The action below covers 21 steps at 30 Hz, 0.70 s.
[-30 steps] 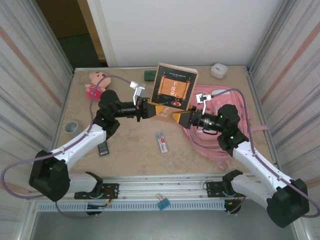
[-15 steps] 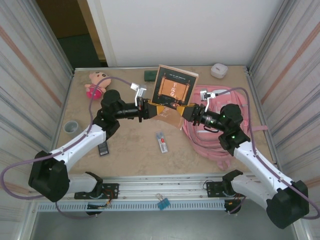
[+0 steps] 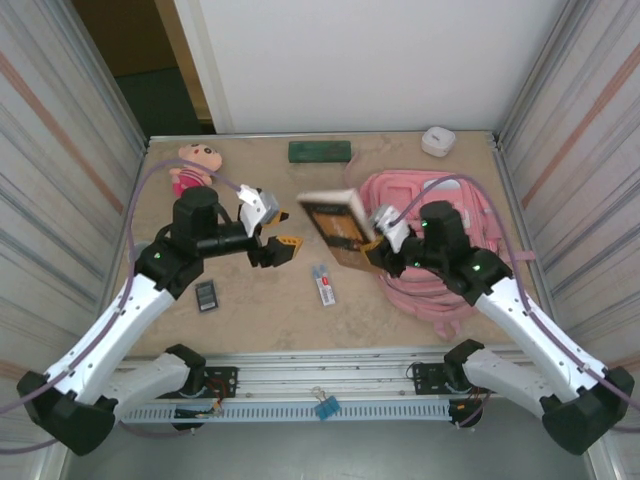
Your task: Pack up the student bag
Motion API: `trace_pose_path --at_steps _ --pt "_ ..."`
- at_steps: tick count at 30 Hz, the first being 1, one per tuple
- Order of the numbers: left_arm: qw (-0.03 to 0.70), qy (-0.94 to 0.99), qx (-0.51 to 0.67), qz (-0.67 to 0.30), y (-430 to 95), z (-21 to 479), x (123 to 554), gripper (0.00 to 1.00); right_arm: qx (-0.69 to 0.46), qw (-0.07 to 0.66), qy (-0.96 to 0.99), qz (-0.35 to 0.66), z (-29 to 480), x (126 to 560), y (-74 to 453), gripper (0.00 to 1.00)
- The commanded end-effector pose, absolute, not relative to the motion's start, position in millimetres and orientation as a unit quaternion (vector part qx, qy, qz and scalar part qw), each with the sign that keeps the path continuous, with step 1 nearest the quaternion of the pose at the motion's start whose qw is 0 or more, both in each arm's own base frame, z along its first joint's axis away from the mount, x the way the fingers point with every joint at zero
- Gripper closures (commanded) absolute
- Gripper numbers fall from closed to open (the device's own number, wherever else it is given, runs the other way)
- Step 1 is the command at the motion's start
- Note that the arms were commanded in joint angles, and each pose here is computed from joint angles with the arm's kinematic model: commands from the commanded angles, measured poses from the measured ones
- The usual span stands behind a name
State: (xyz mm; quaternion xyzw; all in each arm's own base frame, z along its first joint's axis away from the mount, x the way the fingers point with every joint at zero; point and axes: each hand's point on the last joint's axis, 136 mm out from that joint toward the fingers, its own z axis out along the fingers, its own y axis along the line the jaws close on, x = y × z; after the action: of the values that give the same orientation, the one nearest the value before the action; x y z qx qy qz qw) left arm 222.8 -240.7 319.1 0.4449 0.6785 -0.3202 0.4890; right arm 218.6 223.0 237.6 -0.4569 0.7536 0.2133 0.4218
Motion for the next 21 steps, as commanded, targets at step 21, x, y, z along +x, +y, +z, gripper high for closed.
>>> trace_pose_path --at_steps 21 --pt "0.402 0.625 0.627 -0.235 -246 212 201 0.19 -0.678 0.366 0.604 0.205 233 183 267 1.00"
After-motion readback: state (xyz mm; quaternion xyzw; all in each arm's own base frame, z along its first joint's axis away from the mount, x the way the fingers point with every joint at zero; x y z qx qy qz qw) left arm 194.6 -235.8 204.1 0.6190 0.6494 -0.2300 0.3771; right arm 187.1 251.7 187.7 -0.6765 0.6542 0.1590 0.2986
